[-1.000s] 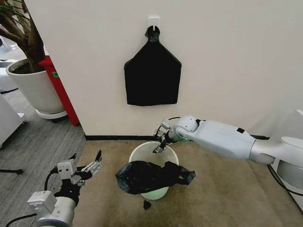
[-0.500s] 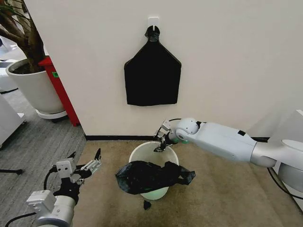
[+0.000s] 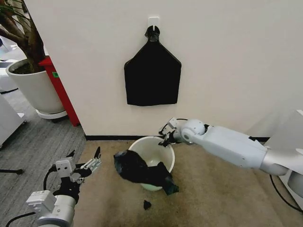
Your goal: Place the garbage bag over the trash bin.
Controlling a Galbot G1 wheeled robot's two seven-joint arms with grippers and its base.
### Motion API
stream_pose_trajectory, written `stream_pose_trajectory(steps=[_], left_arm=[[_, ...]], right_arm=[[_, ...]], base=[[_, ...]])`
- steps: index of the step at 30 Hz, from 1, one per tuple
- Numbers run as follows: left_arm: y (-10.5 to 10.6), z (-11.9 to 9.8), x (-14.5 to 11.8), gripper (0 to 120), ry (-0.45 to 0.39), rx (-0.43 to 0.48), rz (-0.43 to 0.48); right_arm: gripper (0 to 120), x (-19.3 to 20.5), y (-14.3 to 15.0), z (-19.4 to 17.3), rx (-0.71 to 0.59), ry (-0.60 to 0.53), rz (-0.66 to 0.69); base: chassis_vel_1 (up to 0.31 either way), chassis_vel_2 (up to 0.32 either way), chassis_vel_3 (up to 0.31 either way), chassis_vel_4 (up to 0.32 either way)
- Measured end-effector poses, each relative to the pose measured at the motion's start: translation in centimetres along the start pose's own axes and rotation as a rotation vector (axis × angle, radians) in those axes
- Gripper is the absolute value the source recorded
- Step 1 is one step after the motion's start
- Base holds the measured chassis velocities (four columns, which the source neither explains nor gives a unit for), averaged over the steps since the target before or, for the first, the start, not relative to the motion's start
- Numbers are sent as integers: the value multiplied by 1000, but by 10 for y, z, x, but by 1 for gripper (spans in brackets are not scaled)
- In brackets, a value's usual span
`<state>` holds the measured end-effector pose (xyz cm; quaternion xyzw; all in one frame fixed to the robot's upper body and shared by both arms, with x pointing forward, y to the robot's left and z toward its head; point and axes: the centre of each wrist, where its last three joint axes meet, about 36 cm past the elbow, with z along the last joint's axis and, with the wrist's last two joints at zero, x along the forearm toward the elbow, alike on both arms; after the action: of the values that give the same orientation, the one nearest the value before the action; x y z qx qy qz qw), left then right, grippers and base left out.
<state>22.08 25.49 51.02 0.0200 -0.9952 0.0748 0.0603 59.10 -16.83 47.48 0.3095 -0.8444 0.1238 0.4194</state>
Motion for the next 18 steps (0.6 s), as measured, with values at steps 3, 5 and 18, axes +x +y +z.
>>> stream_pose_trajectory(steps=[3, 5, 18], left_arm=[[-1, -1, -1, 100, -4, 0, 7], [-1, -1, -1, 100, -5, 0, 9], [-2, -1, -3, 100, -19, 5, 27]], right_arm=[[0, 14, 8, 1, -119, -26, 63], [0, 19, 11, 0, -161, -31, 88], [0, 72, 57, 11, -667, 41, 280]], base=[[0, 0, 0, 0], [0, 0, 0, 0], [0, 0, 0, 0]])
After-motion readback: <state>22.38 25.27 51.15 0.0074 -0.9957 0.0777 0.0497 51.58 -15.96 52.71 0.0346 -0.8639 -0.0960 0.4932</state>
